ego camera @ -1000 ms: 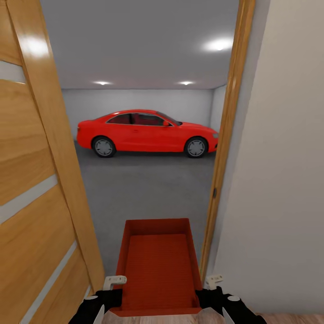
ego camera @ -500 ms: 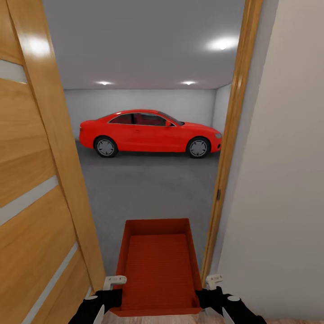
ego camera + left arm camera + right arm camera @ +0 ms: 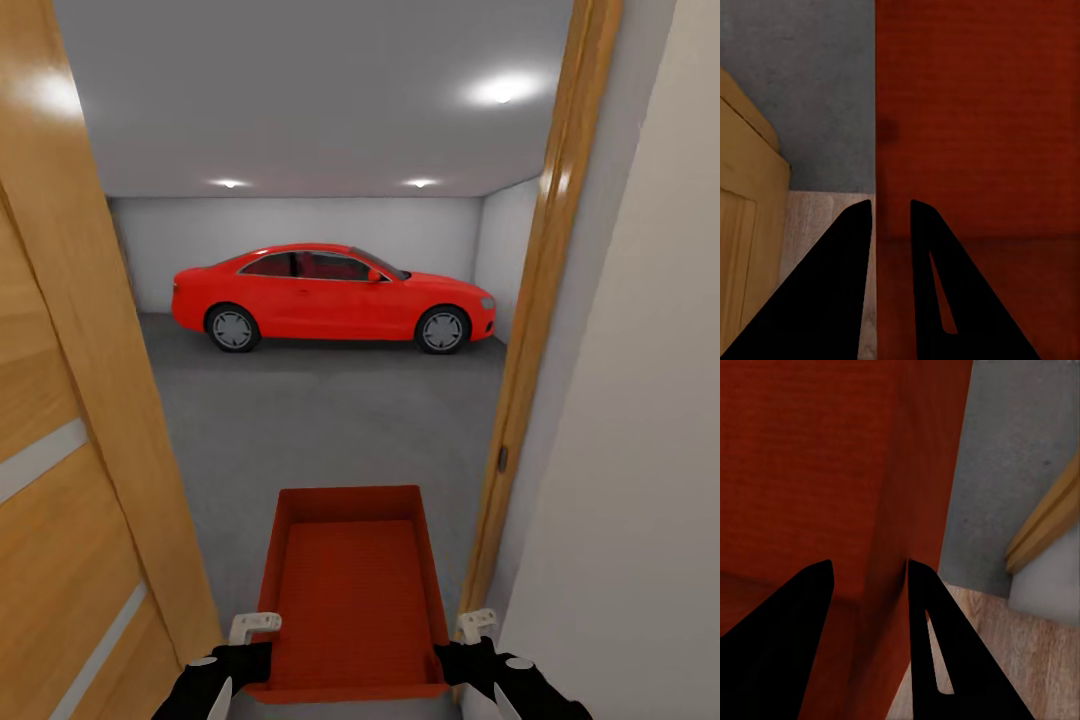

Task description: Move the two storage containers from the living room to the garage. In the garage, place one container on the floor and stack the other container on top of it (either order is fine).

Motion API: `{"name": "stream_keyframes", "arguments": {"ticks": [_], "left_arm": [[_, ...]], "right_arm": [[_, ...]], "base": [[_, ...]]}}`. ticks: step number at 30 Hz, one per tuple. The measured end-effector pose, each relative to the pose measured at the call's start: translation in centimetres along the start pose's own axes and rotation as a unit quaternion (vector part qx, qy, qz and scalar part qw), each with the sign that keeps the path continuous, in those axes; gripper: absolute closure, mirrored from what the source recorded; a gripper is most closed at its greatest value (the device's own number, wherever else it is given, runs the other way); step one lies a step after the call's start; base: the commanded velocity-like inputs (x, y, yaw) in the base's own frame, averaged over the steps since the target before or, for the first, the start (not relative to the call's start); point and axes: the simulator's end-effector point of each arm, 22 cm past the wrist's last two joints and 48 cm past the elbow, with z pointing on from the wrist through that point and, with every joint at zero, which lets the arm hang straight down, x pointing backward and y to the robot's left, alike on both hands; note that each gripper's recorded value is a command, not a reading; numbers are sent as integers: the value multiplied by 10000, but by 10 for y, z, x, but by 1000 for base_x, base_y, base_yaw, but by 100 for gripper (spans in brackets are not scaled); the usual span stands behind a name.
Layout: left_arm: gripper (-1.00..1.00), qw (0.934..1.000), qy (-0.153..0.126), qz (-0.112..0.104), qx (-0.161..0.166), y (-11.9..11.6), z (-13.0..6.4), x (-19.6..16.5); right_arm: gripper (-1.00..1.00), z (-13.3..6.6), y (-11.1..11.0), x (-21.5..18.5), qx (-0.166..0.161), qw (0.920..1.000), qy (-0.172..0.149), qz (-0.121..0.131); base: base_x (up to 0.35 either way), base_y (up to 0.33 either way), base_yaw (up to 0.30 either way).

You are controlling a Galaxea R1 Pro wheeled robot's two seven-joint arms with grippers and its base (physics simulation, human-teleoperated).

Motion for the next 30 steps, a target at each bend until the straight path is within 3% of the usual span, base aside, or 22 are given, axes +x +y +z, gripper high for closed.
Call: {"name": "stream_keyframes", "arguments": {"ticks": [22, 30], "left_arm": [[100, 10000, -2, -1, 0, 0, 0, 0], [100, 10000, -5, -1, 1, 0, 0, 0]], "right_arm": [[100, 0, 0, 0, -1, 10000, -2, -4], [100, 0, 0, 0, 0, 10000, -5, -5]], "base": [[97, 64, 0], [292, 0, 0]]}}
